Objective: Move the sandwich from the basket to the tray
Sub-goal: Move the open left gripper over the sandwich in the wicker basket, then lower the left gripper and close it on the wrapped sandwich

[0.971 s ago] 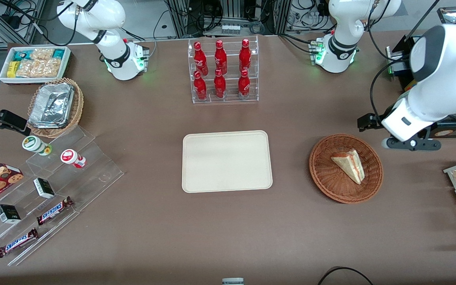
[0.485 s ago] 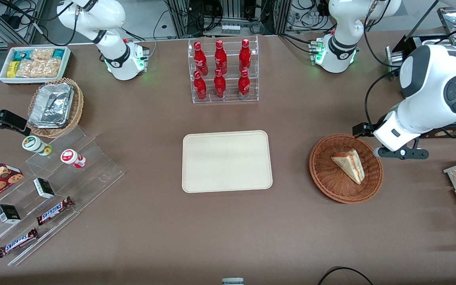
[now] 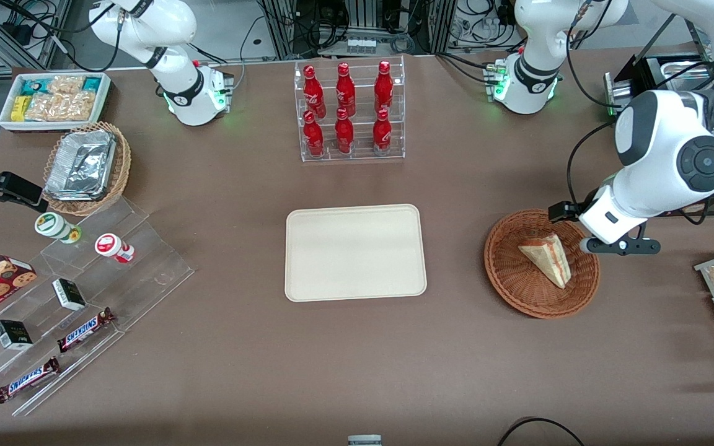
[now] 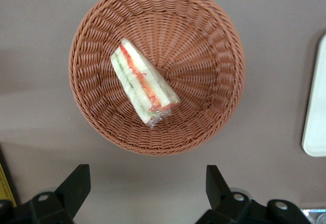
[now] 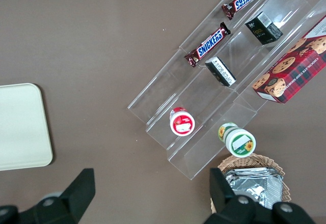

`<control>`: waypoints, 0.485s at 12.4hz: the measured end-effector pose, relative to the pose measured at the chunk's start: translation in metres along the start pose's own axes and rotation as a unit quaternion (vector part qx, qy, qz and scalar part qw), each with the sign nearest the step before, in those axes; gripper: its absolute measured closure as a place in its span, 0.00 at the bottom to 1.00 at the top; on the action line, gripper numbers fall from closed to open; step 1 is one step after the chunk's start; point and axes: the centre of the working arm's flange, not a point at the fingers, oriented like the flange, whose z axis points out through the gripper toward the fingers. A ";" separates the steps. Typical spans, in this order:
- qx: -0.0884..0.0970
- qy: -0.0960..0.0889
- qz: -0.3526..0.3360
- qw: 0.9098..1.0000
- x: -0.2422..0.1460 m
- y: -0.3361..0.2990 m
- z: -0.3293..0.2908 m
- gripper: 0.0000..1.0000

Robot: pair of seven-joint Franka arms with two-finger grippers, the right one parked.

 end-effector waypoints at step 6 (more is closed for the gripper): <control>-0.015 0.055 -0.128 0.990 0.000 -0.004 0.071 0.00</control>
